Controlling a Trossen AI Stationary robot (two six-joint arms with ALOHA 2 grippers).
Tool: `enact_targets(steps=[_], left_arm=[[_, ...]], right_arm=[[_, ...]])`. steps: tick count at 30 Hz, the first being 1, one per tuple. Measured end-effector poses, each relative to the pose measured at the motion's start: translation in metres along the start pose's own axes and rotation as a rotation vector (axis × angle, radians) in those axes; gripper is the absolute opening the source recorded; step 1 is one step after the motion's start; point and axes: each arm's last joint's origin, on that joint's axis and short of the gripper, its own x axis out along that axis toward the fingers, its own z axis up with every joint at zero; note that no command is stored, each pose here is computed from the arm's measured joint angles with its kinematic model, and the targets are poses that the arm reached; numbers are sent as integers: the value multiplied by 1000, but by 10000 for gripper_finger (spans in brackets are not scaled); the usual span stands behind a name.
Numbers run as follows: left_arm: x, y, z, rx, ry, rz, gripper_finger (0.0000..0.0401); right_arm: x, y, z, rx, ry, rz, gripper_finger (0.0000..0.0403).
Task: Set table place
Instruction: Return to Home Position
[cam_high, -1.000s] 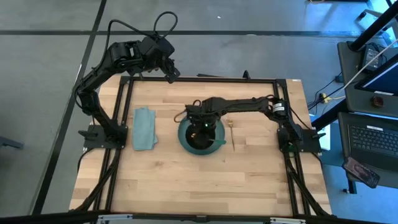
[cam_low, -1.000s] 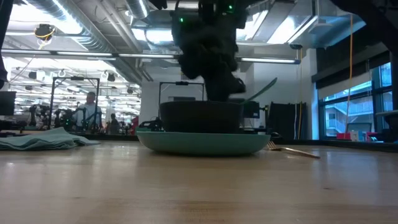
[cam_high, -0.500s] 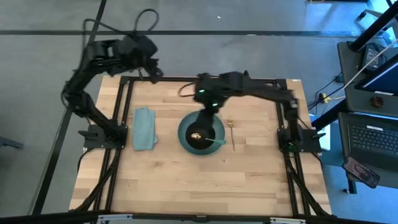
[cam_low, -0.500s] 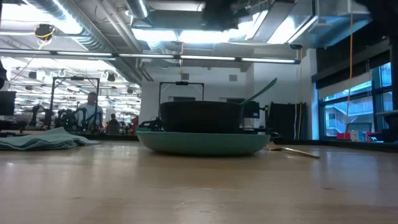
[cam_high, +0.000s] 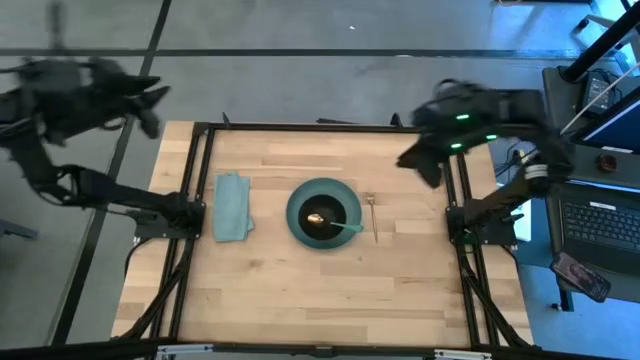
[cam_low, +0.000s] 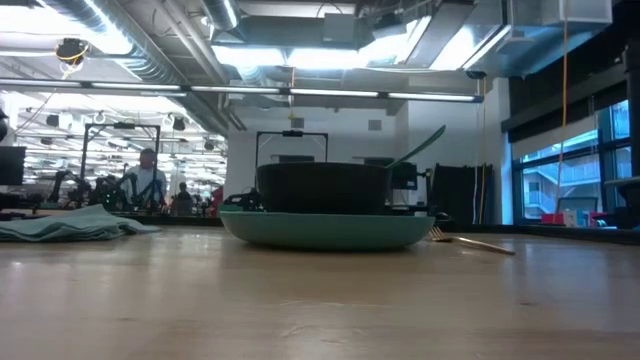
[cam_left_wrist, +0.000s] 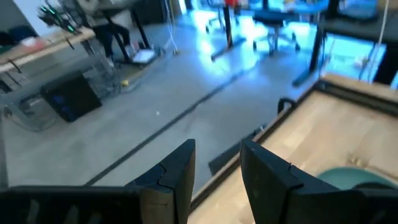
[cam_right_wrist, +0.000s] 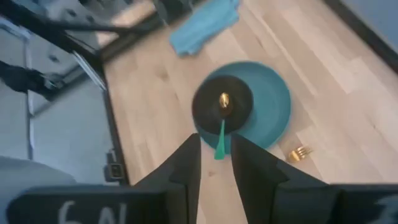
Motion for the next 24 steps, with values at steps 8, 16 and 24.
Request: enact_targets(steps=[8,16,24], left_arm=[[-84,52,-51,-105,-212,64,121],[-150,94,-126,-354,-416,-180,121],[-138,79,-167,-444,-318,-186,121]], right_arm=[[-88,-12,-52,-89,-167,70,91],[-133,-30,-99,-132,-314,57,91],[-112,-44,-124,-279,-565,123,91]])
